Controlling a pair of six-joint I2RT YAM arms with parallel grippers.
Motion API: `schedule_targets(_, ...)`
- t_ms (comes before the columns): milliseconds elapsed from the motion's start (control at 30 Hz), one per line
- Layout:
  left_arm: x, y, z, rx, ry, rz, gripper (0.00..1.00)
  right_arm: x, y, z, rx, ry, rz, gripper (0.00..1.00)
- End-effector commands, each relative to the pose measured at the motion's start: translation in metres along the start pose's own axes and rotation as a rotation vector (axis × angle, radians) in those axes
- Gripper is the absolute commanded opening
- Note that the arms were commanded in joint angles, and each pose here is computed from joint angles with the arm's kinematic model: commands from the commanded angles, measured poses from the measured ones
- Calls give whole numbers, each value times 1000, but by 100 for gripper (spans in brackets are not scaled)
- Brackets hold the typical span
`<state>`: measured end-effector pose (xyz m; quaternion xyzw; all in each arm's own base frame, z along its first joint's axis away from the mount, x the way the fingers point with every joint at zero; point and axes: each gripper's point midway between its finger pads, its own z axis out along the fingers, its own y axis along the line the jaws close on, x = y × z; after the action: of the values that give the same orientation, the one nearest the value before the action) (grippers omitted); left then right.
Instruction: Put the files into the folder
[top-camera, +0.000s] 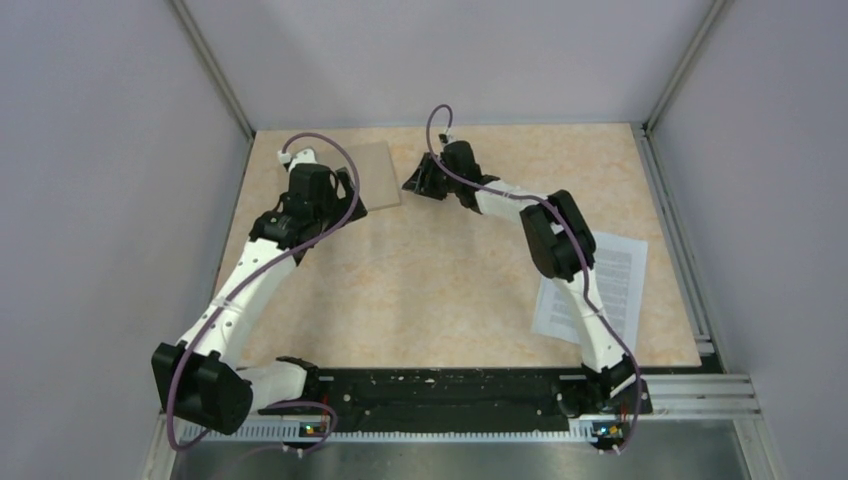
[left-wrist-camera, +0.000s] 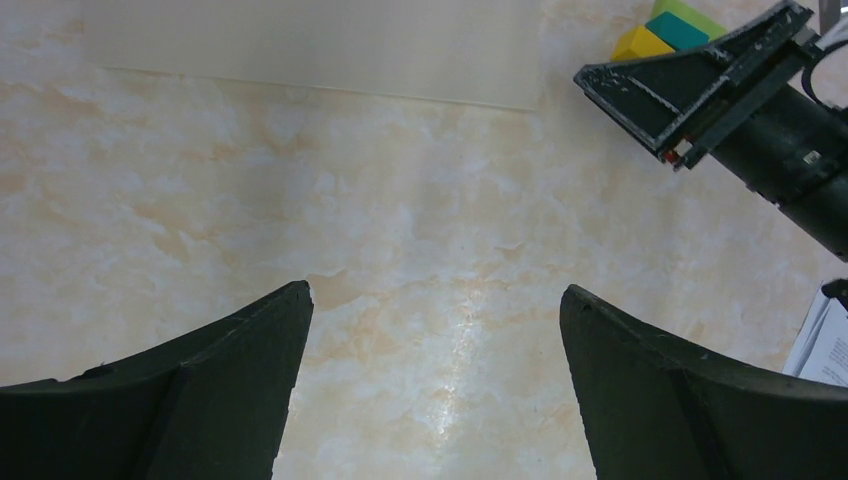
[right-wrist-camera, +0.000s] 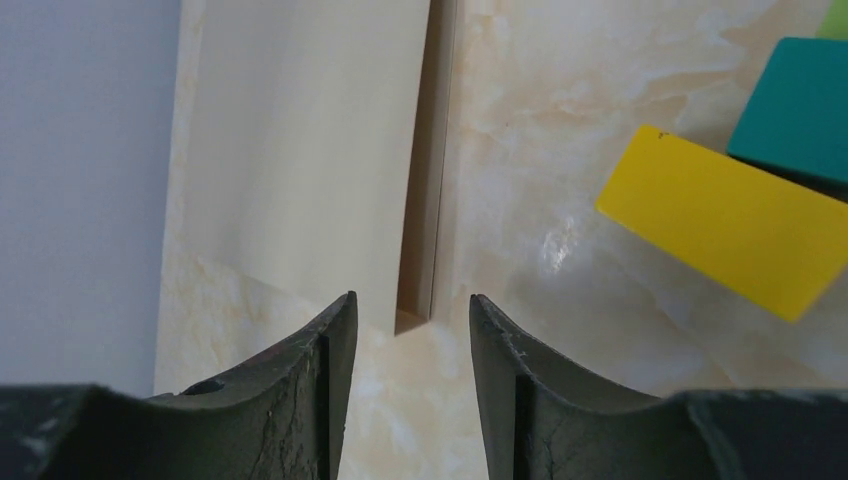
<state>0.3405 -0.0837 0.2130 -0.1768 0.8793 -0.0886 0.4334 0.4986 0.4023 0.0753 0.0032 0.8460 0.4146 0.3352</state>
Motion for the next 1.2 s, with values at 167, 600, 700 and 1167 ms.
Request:
schedule_targets(167,-3,3,-12,20,-20,16,99,9,32,45,-96,24,17,44)
schedule_targets(600,-1,1,-9,29,-10,15,99,32,33,61,-116,73,52,42)
schedule_targets(700,-2,2,-9,24,-14,13,99,33,35,63,-135,80,62,40)
schedule_targets(1167,-55,2,-11,-81,-121,-406,99,44,86,18,-323,111,-35,0)
